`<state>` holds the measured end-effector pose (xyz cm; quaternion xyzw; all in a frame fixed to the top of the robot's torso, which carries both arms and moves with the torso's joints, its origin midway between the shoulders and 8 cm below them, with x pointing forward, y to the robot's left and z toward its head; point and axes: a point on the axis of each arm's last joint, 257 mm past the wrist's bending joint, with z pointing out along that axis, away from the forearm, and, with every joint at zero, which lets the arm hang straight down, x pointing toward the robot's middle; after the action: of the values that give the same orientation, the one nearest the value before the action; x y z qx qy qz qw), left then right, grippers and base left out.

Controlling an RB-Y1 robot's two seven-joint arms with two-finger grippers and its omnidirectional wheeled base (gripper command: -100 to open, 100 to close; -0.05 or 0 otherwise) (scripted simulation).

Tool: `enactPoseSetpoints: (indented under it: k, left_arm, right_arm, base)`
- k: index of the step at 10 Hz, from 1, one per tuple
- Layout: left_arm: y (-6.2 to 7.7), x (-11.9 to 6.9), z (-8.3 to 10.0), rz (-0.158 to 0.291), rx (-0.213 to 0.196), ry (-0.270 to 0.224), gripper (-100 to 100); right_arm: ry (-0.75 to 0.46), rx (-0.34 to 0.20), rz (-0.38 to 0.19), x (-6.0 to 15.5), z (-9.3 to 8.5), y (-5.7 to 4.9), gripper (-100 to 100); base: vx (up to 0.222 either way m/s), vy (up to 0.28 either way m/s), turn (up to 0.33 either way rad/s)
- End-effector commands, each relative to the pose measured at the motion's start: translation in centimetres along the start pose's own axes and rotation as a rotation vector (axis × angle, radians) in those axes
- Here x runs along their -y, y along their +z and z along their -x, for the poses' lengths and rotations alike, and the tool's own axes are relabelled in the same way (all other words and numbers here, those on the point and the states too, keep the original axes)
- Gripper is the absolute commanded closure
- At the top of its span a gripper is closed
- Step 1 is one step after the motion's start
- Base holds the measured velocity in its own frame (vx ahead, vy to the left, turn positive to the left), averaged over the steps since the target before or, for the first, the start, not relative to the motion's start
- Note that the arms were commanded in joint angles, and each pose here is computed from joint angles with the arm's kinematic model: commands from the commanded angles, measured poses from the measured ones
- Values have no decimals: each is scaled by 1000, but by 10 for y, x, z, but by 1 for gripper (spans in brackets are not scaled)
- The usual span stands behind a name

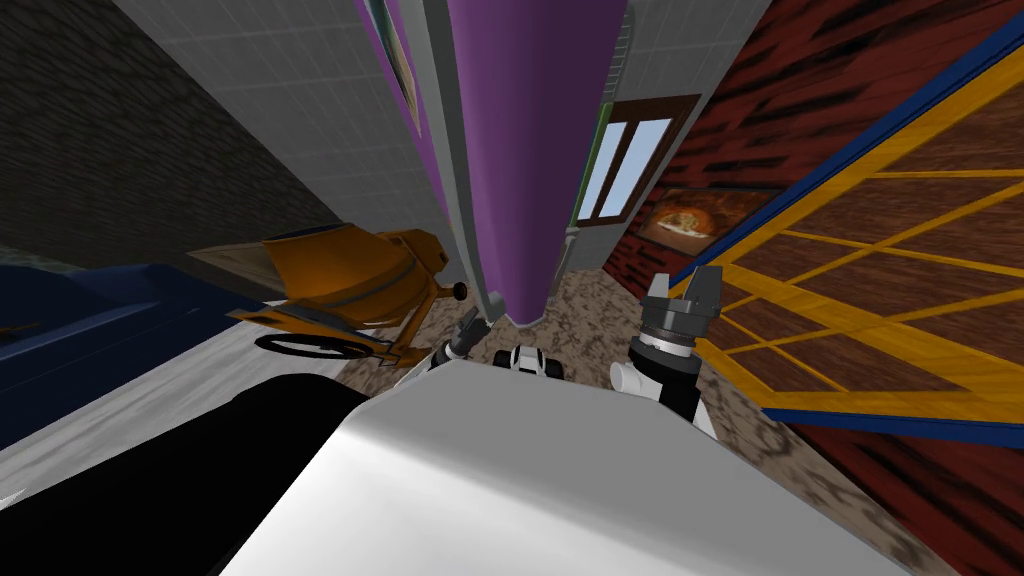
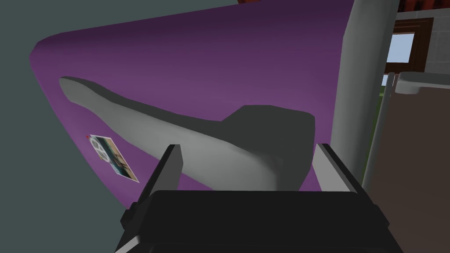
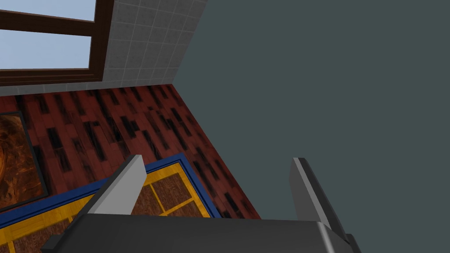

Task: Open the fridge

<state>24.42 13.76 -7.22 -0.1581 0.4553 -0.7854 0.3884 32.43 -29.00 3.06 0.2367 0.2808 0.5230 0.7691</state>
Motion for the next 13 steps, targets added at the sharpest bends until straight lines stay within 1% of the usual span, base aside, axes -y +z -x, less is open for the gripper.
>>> enactPoseSetpoints:
  k: [1, 3, 4, 5, 9, 10, 11, 13]
  left_arm:
    - [4, 16, -4, -2, -15, -9, -100]
    - [7, 28, -8, -2, -28, -17, -100]
    - [7, 28, -8, -3, -28, -17, -100]
    - [9, 33, -10, -1, -34, -22, -100]
    - [9, 34, -11, -3, -35, -21, -100]
    - [-1, 14, -11, 63, -20, -33, -100]
    - [-2, 12, -11, 70, -18, -35, 0]
    - [-3, 10, -10, 77, -15, -37, 0]
  right_arm:
    - [0, 0, 0, 0, 0, 0, 0]
    - [0, 0, 0, 0, 0, 0, 0]
    - [0, 0, 0, 0, 0, 0, 0]
    - [0, 0, 0, 0, 0, 0, 0]
    - [0, 0, 0, 0, 0, 0, 0]
    - [0, 0, 0, 0, 0, 0, 0]
    - [0, 0, 0, 0, 0, 0, 0]
    - [0, 0, 0, 0, 0, 0, 0]
  base:
    - [38, -45, 68]
    - [30, -24, 59]
    - [20, -1, 31]
    - [13, -2, 33]
    - [2, -1, 7]
    - [0, 0, 0]
    - [0, 0, 0]
    - [0, 0, 0]
